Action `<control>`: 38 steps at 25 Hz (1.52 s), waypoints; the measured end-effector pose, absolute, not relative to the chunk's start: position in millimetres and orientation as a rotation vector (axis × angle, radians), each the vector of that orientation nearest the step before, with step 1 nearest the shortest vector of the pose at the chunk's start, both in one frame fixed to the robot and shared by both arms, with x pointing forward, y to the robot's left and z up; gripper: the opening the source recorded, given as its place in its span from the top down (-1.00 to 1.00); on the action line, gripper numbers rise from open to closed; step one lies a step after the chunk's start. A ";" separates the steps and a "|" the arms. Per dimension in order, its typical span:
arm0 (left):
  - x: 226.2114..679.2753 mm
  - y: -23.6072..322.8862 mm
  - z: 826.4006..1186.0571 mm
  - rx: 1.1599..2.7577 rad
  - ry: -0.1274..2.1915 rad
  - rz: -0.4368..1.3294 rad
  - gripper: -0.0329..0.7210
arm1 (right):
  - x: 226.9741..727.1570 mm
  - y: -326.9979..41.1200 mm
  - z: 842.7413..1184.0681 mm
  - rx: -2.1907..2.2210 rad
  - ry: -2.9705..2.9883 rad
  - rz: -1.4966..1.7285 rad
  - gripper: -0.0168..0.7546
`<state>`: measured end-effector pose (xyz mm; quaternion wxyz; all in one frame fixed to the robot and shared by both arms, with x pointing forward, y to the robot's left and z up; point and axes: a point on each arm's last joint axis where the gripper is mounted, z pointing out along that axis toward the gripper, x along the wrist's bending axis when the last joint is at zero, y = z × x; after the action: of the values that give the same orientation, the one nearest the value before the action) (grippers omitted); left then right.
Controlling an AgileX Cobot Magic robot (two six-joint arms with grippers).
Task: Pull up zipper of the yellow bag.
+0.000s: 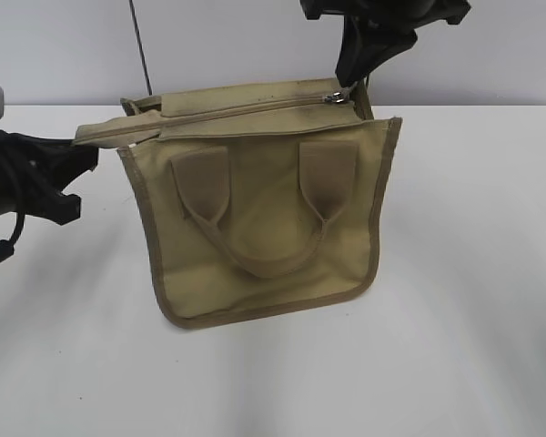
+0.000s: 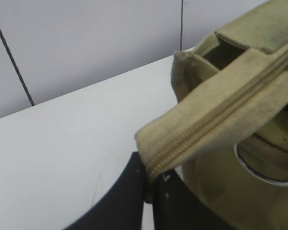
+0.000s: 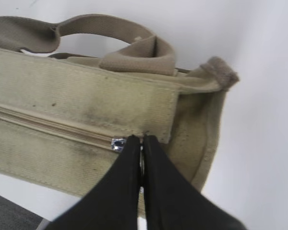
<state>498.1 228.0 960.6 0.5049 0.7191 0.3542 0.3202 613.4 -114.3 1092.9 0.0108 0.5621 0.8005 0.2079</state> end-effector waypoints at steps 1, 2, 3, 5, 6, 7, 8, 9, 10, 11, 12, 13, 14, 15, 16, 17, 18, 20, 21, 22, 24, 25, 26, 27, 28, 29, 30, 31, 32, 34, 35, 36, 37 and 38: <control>498.1 228.1 960.5 1.736 0.856 0.773 0.91 | 613.7 -115.7 1093.1 1.744 2.490 0.635 1.00; 498.1 228.1 960.4 1.737 0.856 0.773 0.91 | 614.1 -116.7 1092.9 1.737 2.484 0.622 1.00; 498.1 228.1 960.4 1.737 0.856 0.773 0.91 | 614.6 -117.6 1092.7 1.731 2.479 0.610 1.00; 498.0 228.0 960.4 1.738 0.853 0.772 0.91 | 614.9 -118.5 1092.3 1.731 2.472 0.600 1.00; 498.0 227.9 960.4 1.739 0.852 0.772 0.91 | 614.9 -118.6 1092.3 1.733 2.470 0.599 1.00; 498.0 227.9 960.4 1.739 0.852 0.772 0.91 | 614.9 -118.6 1092.3 1.734 2.469 0.598 1.00; 498.0 227.9 960.4 1.739 0.852 0.772 0.91 | 615.0 -118.6 1092.3 1.735 2.468 0.598 1.00; 498.0 227.9 960.4 1.739 0.852 0.772 0.91 | 615.0 -118.6 1092.3 1.735 2.468 0.598 1.00; 498.0 227.9 960.4 1.739 0.852 0.772 0.91 | 614.9 -118.5 1092.3 1.735 2.469 0.599 1.00; 498.0 227.9 960.4 1.739 0.852 0.771 0.91 | 614.9 -118.3 1092.4 1.737 2.469 0.603 0.99; 498.0 227.9 960.3 1.738 0.855 0.769 0.88 | 614.9 -118.2 1092.4 1.738 2.470 0.604 0.95; 498.0 228.0 960.3 1.736 0.860 0.767 0.83 | 614.8 -118.2 1092.4 1.734 2.472 0.604 0.87; 498.1 228.2 960.1 1.734 0.866 0.765 0.72 | 614.8 -118.5 1092.8 1.730 2.475 0.608 0.73; 498.2 228.6 960.1 1.734 0.870 0.765 0.55 | 614.7 -118.3 1092.9 1.724 2.482 0.613 0.54; 498.2 228.9 960.0 1.733 0.873 0.764 0.36 | 614.3 -117.8 1093.5 1.714 2.493 0.623 0.31; 498.2 229.0 959.8 1.734 0.876 0.763 0.18 | 613.9 -117.3 1093.9 1.695 2.507 0.629 0.12; 498.2 229.2 959.3 1.737 0.881 0.762 -0.02 | 613.5 -116.9 1094.6 1.698 2.509 0.637 -0.08; 498.0 230.2 957.1 1.742 0.924 0.739 -0.27 | 612.2 -117.2 1097.2 1.680 2.515 0.645 -0.32; 497.7 231.2 955.1 1.740 0.968 0.715 -0.34 | 611.0 -117.9 1100.0 1.672 2.512 0.651 -0.38; 497.1 232.4 952.0 1.748 1.023 0.687 -0.39 | 609.3 -118.7 1103.8 1.665 2.507 0.661 -0.42; 494.6 235.1 943.3 1.771 1.175 0.616 -0.42 | 603.8 -121.8 1115.7 1.643 2.487 0.687 -0.46; 492.9 235.5 939.5 1.781 1.240 0.584 -0.42 | 601.3 -123.8 1121.3 1.629 2.475 0.693 -0.46; 490.3 234.8 935.2 1.808 1.297 0.556 -0.43 | 597.8 -126.2 1128.6 1.615 2.460 0.705 -0.46; 487.4 233.2 931.7 1.826 1.355 0.526 -0.43 | 593.8 -128.8 1136.3 1.599 2.443 0.718 -0.47; 484.6 231.6 929.7 1.834 1.406 0.500 -0.43 | 590.3 -131.1 1142.9 1.585 2.430 0.728 -0.47; 480.8 229.5 928.0 1.854 1.453 0.480 -0.42 | 586.0 -133.6 1150.5 1.571 2.414 0.743 -0.47; 476.6 227.5 927.9 1.872 1.496 0.467 -0.40 | 581.5 -136.0 1158.1 1.558 2.399 0.761 -0.48; 472.7 225.5 929.4 1.898 1.525 0.465 -0.36 | 576.6 -138.5 1165.3 1.547 2.386 0.776 -0.48; 470.2 224.2 932.2 1.914 1.550 0.470 -0.31 | 572.0 -140.9 1170.1 1.539 2.377 0.784 -0.48; 465.9 222.0 943.1 1.944 1.609 0.498 -0.22 | 559.5 -147.5 1179.1 1.520 2.360 0.791 -0.48; 465.2 221.4 952.3 1.939 1.630 0.516 -0.19 | 551.8 -151.5 1179.1 1.515 2.364 0.777 -0.48; 463.2 221.1 960.0 1.953 1.654 0.531 -0.17 | 544.8 -155.3 1178.5 1.512 2.366 0.763 -0.48; 461.5 220.3 971.5 1.962 1.659 0.540 -0.16 | 535.4 -160.5 1176.5 1.512 2.369 0.738 -0.48; 459.1 219.1 983.4 1.977 1.652 0.533 -0.15 | 524.8 -166.1 1176.7 1.507 2.369 0.723 -0.48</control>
<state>459.1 219.1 983.4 0.2527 0.7270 0.6076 0.1962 524.8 -166.1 1176.7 0.1210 0.5160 0.8110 0.2477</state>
